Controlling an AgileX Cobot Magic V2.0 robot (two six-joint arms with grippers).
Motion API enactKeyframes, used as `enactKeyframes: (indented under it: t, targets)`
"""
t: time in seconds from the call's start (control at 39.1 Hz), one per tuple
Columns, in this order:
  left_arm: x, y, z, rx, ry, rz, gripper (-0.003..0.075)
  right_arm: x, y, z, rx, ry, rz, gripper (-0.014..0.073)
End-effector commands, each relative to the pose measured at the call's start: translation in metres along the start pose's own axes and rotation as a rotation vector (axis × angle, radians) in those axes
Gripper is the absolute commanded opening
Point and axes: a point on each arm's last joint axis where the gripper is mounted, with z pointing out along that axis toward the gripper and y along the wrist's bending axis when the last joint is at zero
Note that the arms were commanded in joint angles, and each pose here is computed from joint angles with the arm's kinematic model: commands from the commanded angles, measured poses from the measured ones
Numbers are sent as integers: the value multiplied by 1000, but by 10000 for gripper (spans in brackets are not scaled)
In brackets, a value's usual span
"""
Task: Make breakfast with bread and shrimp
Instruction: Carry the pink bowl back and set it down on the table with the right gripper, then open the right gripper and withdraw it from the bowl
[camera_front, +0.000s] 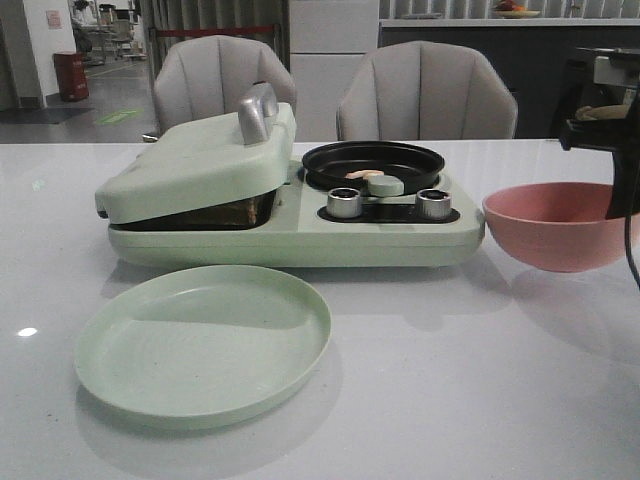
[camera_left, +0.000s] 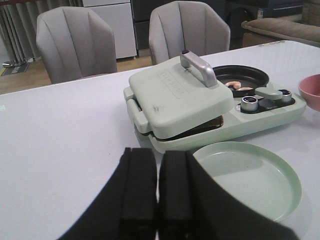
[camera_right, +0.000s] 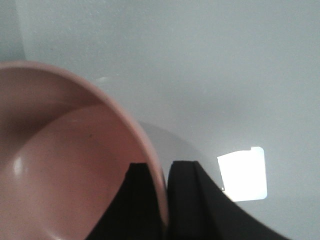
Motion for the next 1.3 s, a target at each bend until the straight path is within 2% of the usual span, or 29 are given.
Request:
enactKeyframes:
  t: [0.0,0.26,0.51,0.72,0.82,0.97,1.1,1.28]
  targets:
    - [-15,0,-7,-2,-122,-19,114,-11,-1,-24,13,-94,-33,139]
    - [-15,0,-7,-2,-122,-19,114,-12,-7,-24,84,-99,-99,155]
    - [-15,0,-7,-2,-122,-19,114,-12,-11,-24,100,-90,-106,384]
    - [-15,0,-7,-2,-122,-19,114,-17,-13,-33,143,-95,-141,422]
    - [-15,0,-7,-2,-122,-19,114,-27,-11,-58,160,-156,-158,422]
    - [-15,0,-7,-2,-122,-19,114,-31,-3,-113,137,-337,-201,422]
    - [-15,0,-7,-2,-122,-19,114,-23,9,-163,94,-502,-216,422]
    - [-15,0,-7,2,-122,-26,114,1,36,-217,-10,-640,-256,421]
